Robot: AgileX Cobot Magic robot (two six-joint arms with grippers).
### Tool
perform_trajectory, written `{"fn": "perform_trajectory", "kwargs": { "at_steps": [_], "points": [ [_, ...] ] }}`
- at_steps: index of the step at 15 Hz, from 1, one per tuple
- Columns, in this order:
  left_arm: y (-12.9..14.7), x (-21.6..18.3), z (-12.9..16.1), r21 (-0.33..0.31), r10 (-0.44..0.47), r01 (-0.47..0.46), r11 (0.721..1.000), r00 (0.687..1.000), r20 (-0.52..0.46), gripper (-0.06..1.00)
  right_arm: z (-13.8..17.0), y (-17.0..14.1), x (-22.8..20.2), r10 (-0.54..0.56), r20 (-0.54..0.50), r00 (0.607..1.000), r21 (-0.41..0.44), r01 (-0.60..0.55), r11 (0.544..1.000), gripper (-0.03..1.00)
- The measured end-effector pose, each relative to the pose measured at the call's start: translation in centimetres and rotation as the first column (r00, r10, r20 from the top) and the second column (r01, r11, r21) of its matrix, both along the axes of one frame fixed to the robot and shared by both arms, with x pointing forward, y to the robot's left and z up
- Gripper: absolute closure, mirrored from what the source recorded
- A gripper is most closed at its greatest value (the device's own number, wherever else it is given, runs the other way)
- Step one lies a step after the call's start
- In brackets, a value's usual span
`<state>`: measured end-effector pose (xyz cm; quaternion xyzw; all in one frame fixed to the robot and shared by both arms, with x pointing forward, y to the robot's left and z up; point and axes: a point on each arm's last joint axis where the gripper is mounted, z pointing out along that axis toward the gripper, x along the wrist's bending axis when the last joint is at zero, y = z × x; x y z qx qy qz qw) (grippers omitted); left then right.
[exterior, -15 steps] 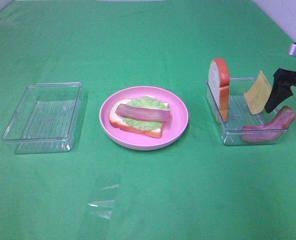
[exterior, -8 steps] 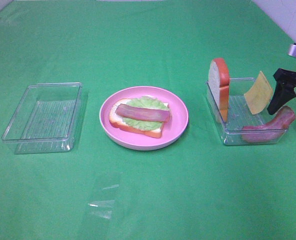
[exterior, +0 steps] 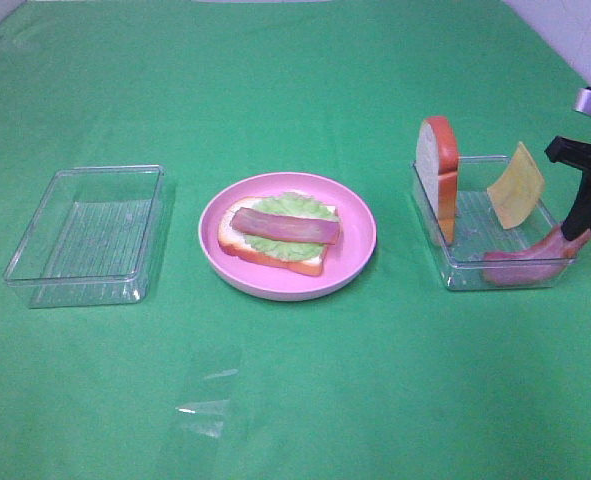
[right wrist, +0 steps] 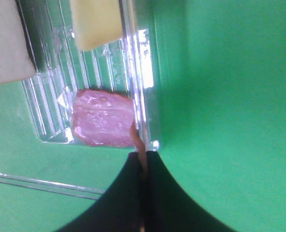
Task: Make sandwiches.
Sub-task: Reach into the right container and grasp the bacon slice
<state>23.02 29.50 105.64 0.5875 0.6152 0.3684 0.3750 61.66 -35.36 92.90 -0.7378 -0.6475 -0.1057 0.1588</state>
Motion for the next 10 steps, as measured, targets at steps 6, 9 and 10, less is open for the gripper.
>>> {"fn": "perform_trajectory", "kwargs": {
  "at_steps": [6,9,10],
  "points": [
    [0.0,0.0,0.0,0.0,0.0,0.0,1.0,1.0,0.0,-0.04,0.7,0.2,0.0,-0.017,0.01,1.0,0.017,0.017,1.0,0.94],
    [0.0,0.0,0.0,0.0,0.0,0.0,1.0,1.0,0.0,-0.04,4.0,0.4,-0.5,-0.046,0.084,0.995,0.011,0.045,0.999,0.94],
    [0.0,0.0,0.0,0.0,0.0,0.0,1.0,1.0,0.0,-0.04,5.4,0.6,-0.8,-0.051,0.117,0.992,0.019,0.049,0.999,0.94]
  ]
}}
